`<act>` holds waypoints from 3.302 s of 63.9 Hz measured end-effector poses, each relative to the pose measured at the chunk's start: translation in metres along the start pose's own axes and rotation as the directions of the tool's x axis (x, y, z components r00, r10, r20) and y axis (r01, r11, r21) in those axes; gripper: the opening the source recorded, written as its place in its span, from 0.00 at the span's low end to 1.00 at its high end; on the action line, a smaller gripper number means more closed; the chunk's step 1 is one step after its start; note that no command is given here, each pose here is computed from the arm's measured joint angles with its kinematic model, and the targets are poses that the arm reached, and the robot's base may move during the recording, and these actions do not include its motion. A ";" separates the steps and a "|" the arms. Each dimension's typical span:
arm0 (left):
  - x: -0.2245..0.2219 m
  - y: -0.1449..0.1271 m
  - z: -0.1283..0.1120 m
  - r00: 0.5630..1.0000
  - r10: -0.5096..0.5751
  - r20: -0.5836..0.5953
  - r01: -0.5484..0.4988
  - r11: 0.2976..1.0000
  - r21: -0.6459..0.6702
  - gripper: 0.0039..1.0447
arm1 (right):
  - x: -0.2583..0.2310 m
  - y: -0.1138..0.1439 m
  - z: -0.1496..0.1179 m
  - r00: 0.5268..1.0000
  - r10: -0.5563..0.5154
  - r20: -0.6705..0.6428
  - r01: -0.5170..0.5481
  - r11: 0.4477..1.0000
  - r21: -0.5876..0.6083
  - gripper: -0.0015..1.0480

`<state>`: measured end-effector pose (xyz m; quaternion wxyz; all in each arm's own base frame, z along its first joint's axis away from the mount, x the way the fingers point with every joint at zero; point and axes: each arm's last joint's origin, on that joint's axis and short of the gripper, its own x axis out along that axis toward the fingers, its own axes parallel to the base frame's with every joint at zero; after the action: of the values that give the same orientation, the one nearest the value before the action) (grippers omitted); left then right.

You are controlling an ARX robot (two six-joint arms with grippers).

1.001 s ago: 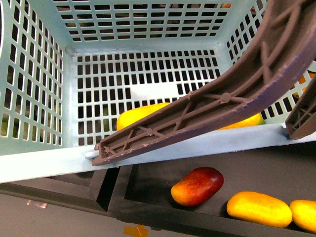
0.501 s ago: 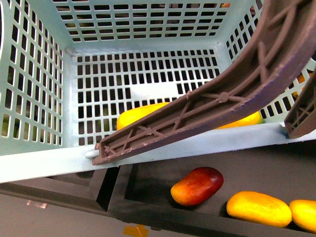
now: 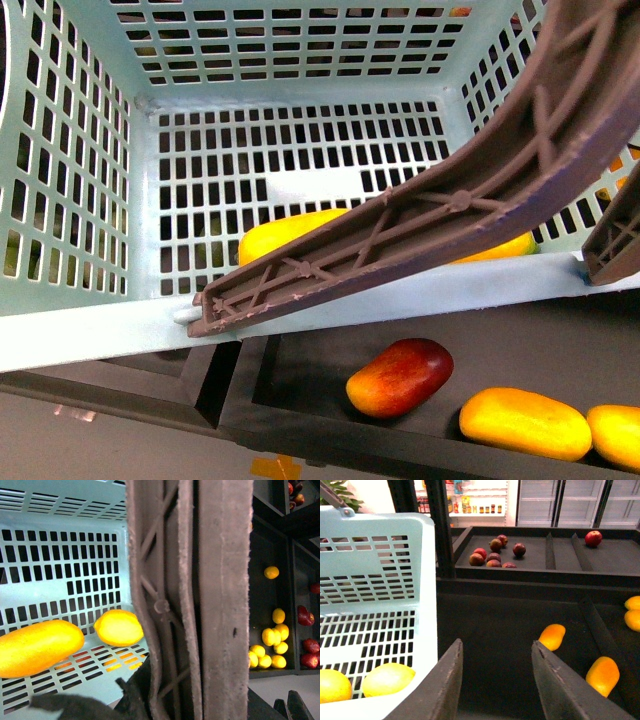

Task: Pick lemon and mango into basket

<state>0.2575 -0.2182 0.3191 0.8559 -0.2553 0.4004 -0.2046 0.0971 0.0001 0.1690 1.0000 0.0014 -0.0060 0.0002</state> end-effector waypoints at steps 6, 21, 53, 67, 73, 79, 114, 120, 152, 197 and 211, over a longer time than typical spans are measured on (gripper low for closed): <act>0.000 0.000 0.000 1.000 0.001 0.001 -0.001 1.000 0.000 0.14 | 0.000 0.000 0.000 1.000 0.000 0.000 0.000 1.000 0.000 0.69; 0.000 -0.003 -0.003 1.000 -0.009 -0.010 0.009 1.000 0.009 0.14 | 0.000 0.000 0.000 1.000 -0.003 0.000 0.003 1.000 0.000 0.91; 0.000 0.000 0.000 1.000 0.008 0.009 -0.008 1.000 -0.003 0.14 | 0.000 0.000 0.000 1.000 -0.002 0.001 0.002 1.000 0.000 0.92; 0.000 0.000 0.000 1.000 -0.003 -0.002 0.003 1.000 0.001 0.14 | 0.000 0.000 0.000 1.000 -0.002 0.001 0.002 1.000 0.000 0.92; 0.000 -0.001 0.000 1.000 -0.007 -0.006 0.007 1.000 -0.003 0.14 | 0.000 0.000 0.000 1.000 0.000 0.000 0.000 1.000 0.000 0.92; 0.000 -0.001 -0.001 1.000 -0.008 -0.008 0.008 1.000 -0.002 0.14 | 0.000 0.000 0.000 1.000 -0.002 0.000 0.002 1.000 0.000 0.92; 0.000 0.000 0.000 1.000 0.001 0.000 -0.001 1.000 0.000 0.14 | 0.000 0.000 0.000 1.000 0.001 -0.002 -0.001 1.000 0.000 0.92; 0.000 0.000 0.000 1.000 -0.004 -0.005 0.004 1.000 -0.003 0.14 | 0.000 0.000 0.000 1.000 0.000 -0.001 0.000 1.000 0.000 0.92; 0.056 0.047 0.060 0.874 0.205 0.440 0.009 0.900 -0.436 0.14 | 0.000 0.000 0.000 1.000 0.000 0.000 0.000 1.000 0.000 0.92; 0.197 0.153 0.098 0.828 0.524 0.202 -0.148 0.551 -0.821 0.14 | 0.000 0.000 0.000 1.000 0.001 0.000 -0.001 1.000 0.000 0.92; 0.194 0.154 0.100 0.827 0.517 0.221 -0.134 0.562 -0.816 0.47 | 0.000 0.000 0.000 1.000 0.001 0.000 -0.001 1.000 0.000 0.92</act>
<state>0.4751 -0.1774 0.1686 0.7514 -0.5535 0.2864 0.2165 0.0969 0.0001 0.1690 1.0000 0.0014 -0.0060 0.0006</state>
